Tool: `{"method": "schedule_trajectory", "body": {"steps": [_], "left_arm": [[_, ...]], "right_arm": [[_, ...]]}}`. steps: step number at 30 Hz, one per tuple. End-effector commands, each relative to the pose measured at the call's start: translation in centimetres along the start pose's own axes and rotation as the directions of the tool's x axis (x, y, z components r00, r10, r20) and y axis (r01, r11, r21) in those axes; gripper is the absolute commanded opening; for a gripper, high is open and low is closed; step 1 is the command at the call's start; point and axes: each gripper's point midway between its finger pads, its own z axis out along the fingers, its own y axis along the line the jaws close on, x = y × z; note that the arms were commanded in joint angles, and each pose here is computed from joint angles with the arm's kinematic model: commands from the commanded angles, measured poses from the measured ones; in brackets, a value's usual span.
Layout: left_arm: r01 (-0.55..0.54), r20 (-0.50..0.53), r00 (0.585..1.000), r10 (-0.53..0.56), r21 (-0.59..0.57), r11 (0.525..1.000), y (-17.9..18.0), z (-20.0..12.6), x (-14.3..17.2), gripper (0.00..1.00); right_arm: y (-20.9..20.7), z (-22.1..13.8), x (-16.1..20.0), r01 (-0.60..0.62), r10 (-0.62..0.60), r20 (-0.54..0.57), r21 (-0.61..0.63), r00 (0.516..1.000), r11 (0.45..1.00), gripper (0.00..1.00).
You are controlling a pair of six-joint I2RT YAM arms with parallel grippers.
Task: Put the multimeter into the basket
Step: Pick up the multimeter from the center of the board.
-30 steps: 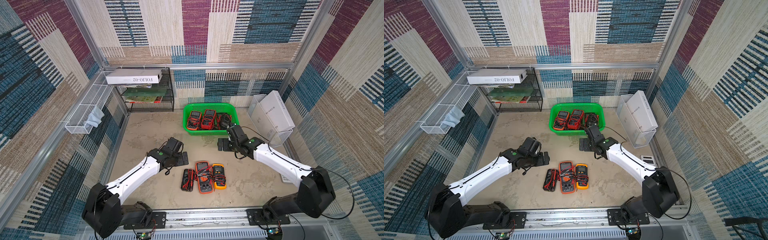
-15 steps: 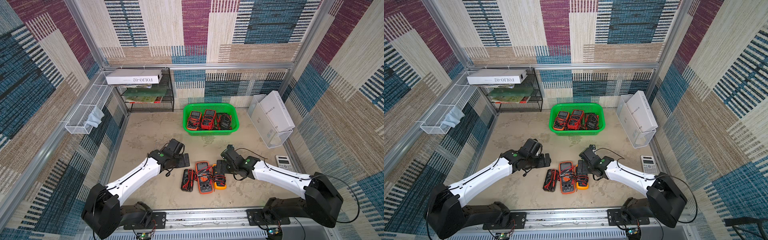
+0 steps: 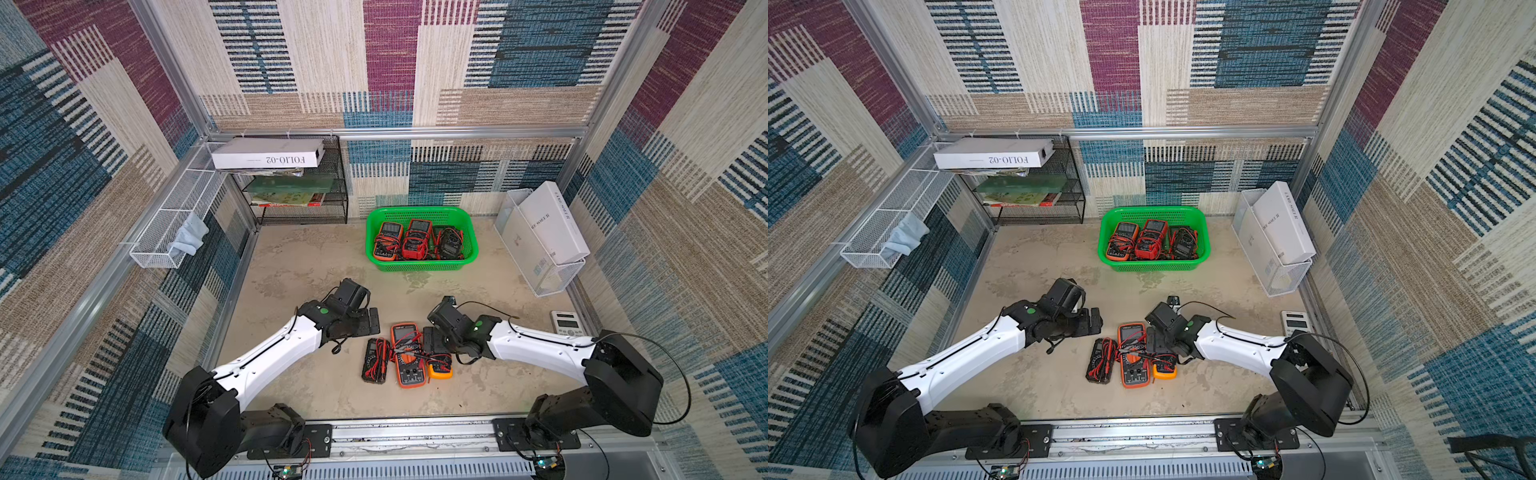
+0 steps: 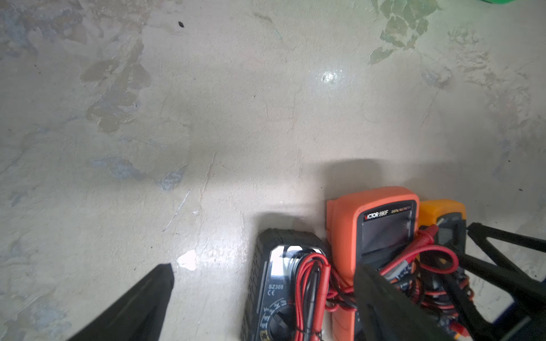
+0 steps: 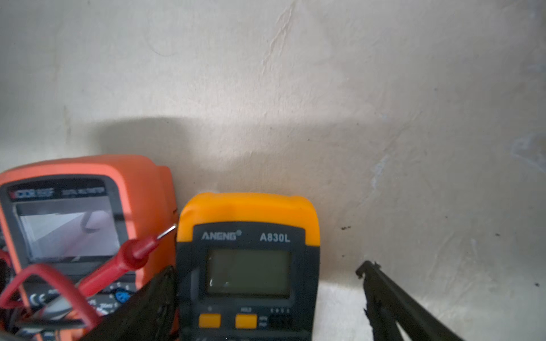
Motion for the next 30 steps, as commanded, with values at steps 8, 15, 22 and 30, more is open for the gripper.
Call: {"method": "schedule_trajectory", "body": {"steps": [8, 15, 22, 30], "left_arm": [[0.003, 0.018, 1.0, -0.003, 0.003, 1.0, -0.2, -0.3, -0.5, 1.0], [0.008, 0.026, 1.0, -0.008, 0.006, 1.0, -0.4, -0.4, -0.8, 1.0], [0.009, 0.033, 0.999, -0.009, 0.007, 1.0, -0.6, -0.7, -1.1, 1.0], [0.003, 0.049, 0.999, -0.003, 0.01, 1.0, -0.9, -1.2, -1.7, 1.0]], "right_arm": [[0.1, 1.9, 0.8, 0.013, -0.012, -0.033, 0.016, 0.999, 1.0, 0.94], [-0.2, 2.0, 1.0, 0.02, -0.02, -0.035, 0.019, 0.999, 1.0, 0.75], [-1.3, 1.1, 0.4, 0.009, -0.009, -0.008, 0.035, 1.0, 0.999, 0.66], [-3.0, -0.6, -1.7, -0.028, 0.026, 0.051, 0.042, 0.998, 0.999, 0.59]]}}
